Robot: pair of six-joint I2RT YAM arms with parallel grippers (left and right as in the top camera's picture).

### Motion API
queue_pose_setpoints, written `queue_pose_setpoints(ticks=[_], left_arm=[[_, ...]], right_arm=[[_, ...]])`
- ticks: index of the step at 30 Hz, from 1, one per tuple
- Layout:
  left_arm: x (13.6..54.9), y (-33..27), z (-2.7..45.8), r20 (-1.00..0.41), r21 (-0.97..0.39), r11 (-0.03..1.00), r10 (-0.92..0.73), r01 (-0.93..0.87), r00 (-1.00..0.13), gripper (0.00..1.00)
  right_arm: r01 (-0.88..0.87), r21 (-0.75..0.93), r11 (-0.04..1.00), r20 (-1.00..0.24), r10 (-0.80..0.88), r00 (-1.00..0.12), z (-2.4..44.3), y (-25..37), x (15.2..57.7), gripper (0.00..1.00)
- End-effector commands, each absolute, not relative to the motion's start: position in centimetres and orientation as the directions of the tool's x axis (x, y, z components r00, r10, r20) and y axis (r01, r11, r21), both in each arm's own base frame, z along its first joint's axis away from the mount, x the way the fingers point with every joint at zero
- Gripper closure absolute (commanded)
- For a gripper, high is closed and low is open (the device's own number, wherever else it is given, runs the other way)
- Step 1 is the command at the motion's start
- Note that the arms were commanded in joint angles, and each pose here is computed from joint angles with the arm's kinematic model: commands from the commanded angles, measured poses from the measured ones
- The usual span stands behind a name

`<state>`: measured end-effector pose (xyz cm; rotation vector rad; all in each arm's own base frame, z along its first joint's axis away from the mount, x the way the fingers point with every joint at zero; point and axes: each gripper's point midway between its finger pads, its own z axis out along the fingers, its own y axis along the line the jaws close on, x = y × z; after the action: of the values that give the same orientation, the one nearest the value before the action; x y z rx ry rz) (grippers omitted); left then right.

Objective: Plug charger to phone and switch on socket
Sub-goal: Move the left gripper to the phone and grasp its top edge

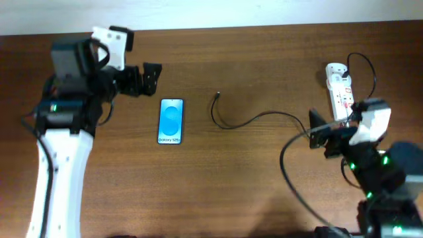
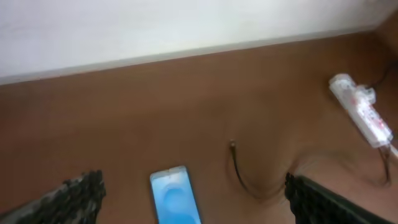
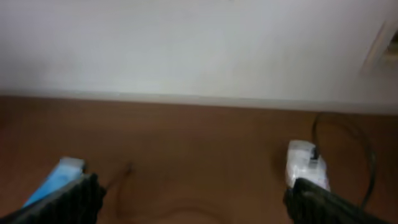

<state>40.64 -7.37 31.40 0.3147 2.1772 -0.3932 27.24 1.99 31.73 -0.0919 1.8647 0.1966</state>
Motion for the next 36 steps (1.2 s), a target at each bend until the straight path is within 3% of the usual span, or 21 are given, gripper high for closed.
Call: queue_pose_setpoints(ticks=[1,6,10,15,24,31,36], left_arm=[[41.8,-9.1,28.8,-0.709,-0.205,0.895,0.143,0.397,-0.69,0.01],[40.8,-9.6,25.0,-0.583,-0.285,0.884,0.147,0.37,-0.799,0.01],[42.1,-10.9,24.0,-0.585,-0.291,0.881,0.146,0.374,-0.798,0.01],[42.6,-11.0,15.7,-0.347,-0.24,0.96,0.055,0.146,-0.936,0.0],[41.1,-10.3,4.8,-0.054,-0.179,0.981,0.068,0.076,-0.996,0.0],[40.5,-9.3,1.2,0.025,-0.094,0.993,0.074,0.071,-0.997,0.0],[40.8,-9.8,0.9,0.002,-0.031,0.994,0.106,0.105,-0.994,0.0]], right_arm=[[-0.179,0.139,0.974,-0.911,0.055,-0.408,32.8,2.5,28.6,0.02],[-0.267,0.276,0.923,-0.807,0.072,-0.586,30.8,4.8,30.3,0.02],[-0.289,0.381,0.878,-0.715,0.082,-0.694,27.8,6.2,30.8,0.02],[-0.245,0.421,0.873,-0.632,0.089,-0.77,25.0,6.1,31.7,0.02],[-0.19,0.46,0.867,-0.53,0.097,-0.842,21.7,6.0,32.4,0.02],[-0.187,0.461,0.867,-0.525,0.097,-0.845,21.6,6.0,32.4,0.02],[-0.187,0.461,0.867,-0.525,0.097,-0.846,21.6,6.0,32.4,0.02]])
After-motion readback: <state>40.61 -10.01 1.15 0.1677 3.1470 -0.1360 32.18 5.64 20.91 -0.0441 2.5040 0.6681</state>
